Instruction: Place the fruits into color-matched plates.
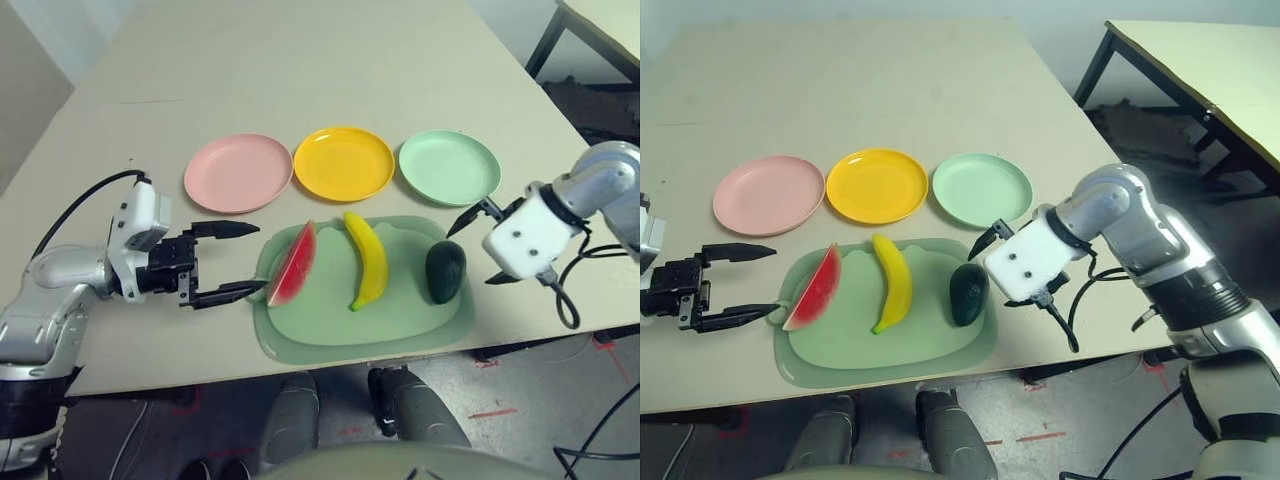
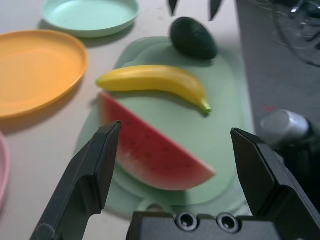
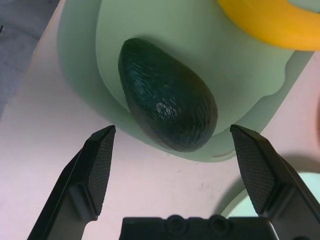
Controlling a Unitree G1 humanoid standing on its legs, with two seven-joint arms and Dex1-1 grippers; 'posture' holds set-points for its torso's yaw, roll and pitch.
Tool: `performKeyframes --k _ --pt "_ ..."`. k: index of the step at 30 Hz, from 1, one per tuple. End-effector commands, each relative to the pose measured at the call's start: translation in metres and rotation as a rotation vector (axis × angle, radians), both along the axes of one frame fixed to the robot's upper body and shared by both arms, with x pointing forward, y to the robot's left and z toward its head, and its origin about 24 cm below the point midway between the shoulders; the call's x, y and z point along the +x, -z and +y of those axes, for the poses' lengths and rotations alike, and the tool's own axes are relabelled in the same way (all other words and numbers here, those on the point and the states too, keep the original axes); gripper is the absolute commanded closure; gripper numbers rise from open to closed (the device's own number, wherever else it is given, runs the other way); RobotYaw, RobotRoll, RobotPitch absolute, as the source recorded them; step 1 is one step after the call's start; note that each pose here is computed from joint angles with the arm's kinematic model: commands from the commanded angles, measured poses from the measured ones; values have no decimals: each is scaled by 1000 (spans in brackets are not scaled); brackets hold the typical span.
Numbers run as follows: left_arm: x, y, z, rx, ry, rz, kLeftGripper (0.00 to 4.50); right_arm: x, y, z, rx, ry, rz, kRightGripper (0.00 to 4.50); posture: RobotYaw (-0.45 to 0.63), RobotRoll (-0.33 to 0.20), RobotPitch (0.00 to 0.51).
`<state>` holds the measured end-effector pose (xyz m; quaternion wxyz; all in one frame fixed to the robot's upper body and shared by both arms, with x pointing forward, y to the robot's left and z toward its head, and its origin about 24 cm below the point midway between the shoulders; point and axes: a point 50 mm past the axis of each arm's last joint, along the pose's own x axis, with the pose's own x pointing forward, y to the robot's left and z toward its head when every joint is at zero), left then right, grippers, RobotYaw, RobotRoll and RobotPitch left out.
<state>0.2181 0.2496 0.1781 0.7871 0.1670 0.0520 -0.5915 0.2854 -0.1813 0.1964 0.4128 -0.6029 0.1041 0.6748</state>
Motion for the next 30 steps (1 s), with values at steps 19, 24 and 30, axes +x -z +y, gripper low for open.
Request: performKeyframes --k 19,24,30 --pt "5 -11 -15 52 81 -13 41 4 37 11 -3 50 54 0 52 0 150" --pt "3 -10 -14 64 78 -9 41 5 42 10 -13 78 75 0 60 0 150" --pt "2 -8 -14 71 72 -6 0 4 43 12 -8 116 103 646 60 0 150"
